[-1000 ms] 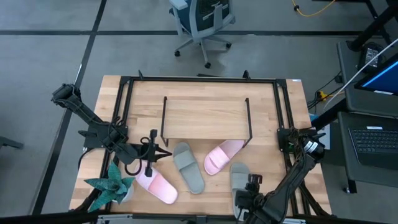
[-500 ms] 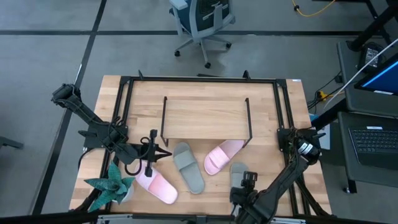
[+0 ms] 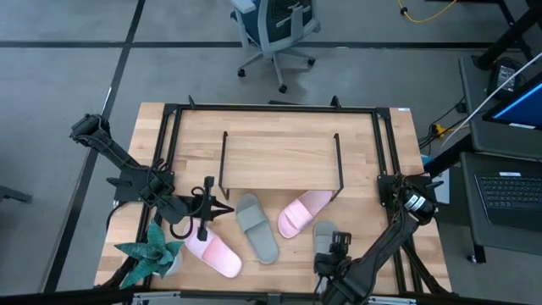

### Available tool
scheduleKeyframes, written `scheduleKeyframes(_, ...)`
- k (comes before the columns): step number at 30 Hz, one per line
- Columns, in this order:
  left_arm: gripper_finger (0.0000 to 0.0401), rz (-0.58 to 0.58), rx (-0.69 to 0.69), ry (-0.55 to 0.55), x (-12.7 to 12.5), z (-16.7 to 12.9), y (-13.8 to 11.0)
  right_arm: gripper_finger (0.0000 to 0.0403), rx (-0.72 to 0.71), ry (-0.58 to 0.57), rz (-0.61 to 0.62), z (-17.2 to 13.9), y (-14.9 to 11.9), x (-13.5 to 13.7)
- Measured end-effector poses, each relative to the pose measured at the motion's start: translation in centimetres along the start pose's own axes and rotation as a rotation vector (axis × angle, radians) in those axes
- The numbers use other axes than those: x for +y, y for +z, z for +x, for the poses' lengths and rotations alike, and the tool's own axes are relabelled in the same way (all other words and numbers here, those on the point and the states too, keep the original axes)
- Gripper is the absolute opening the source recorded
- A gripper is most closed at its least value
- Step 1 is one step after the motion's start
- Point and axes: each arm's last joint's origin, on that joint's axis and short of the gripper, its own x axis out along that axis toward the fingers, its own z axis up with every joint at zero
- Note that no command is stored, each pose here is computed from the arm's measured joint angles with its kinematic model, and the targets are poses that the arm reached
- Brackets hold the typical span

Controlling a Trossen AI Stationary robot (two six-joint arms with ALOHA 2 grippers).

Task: Pick and place slides into the shelf
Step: Put the right gray slide on the shelf

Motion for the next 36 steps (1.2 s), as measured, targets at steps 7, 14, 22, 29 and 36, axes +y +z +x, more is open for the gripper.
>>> scheduleKeyframes(7, 0.0, 0.0, 0.003, -0.026, -0.08, 0.0, -0.02, 0.0158, 0.044, -0.043, 0.053, 0.71, -0.34, -0.48)
scheduleKeyframes(14, 0.0, 0.001, 0.006, -0.026, -0.07, 0.0, -0.05, 0.0158, 0.045, -0.045, 0.07, 0.72, -0.35, -0.49)
scheduleKeyframes(22, 0.0, 0.0, 0.006, -0.026, -0.07, 0.0, -0.05, 0.0158, 0.036, -0.031, 0.075, 0.75, -0.25, -0.36)
scheduleKeyframes(29, 0.0, -0.001, 0.006, -0.026, -0.07, 0.0, -0.05, 0.0114, 0.03, -0.026, 0.079, 0.75, -0.2, -0.32)
scheduleKeyframes(36, 0.0, -0.001, 0.006, -0.026, -0.07, 0.0, -0.05, 0.0017, 0.027, -0.023, 0.076, 0.63, -0.19, -0.34)
